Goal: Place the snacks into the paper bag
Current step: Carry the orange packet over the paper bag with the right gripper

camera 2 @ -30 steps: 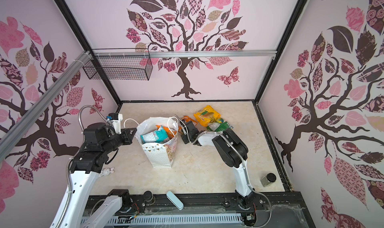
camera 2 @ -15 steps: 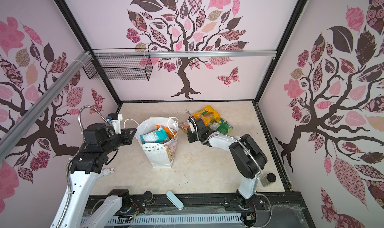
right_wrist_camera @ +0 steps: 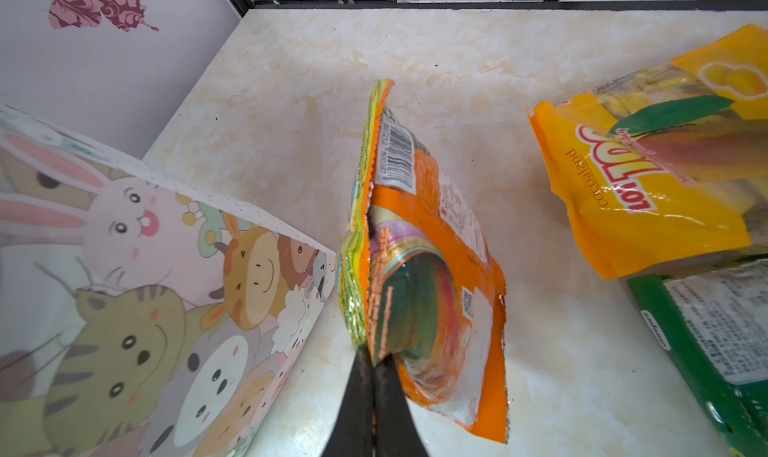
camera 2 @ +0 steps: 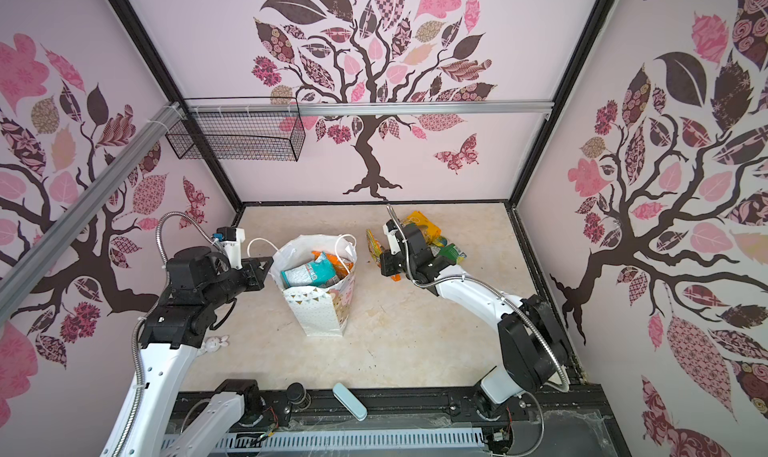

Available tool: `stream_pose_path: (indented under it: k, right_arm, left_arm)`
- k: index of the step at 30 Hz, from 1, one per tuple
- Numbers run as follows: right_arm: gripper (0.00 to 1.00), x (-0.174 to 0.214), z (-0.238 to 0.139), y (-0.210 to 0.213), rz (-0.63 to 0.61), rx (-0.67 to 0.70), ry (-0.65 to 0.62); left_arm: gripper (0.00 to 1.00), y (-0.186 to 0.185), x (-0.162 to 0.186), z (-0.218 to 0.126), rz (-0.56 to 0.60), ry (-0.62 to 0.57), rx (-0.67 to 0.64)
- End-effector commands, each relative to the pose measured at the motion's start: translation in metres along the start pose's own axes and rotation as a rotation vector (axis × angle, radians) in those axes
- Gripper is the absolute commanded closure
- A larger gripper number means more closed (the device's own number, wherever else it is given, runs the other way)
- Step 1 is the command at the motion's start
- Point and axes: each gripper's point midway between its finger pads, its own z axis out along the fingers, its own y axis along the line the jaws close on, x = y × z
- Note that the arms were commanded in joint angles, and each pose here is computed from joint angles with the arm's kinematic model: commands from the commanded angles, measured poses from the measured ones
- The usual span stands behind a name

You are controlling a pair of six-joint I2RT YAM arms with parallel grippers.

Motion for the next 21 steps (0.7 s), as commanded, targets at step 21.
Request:
stream_pose_path:
  k: [21]
  right_arm:
    - [1.0,-0.08,-0.098,0.047,0.026,-0.126,-0.195]
  left_arm:
    - [0.98,0.0,-0.002,-0.003,0.016,-0.031,0.006]
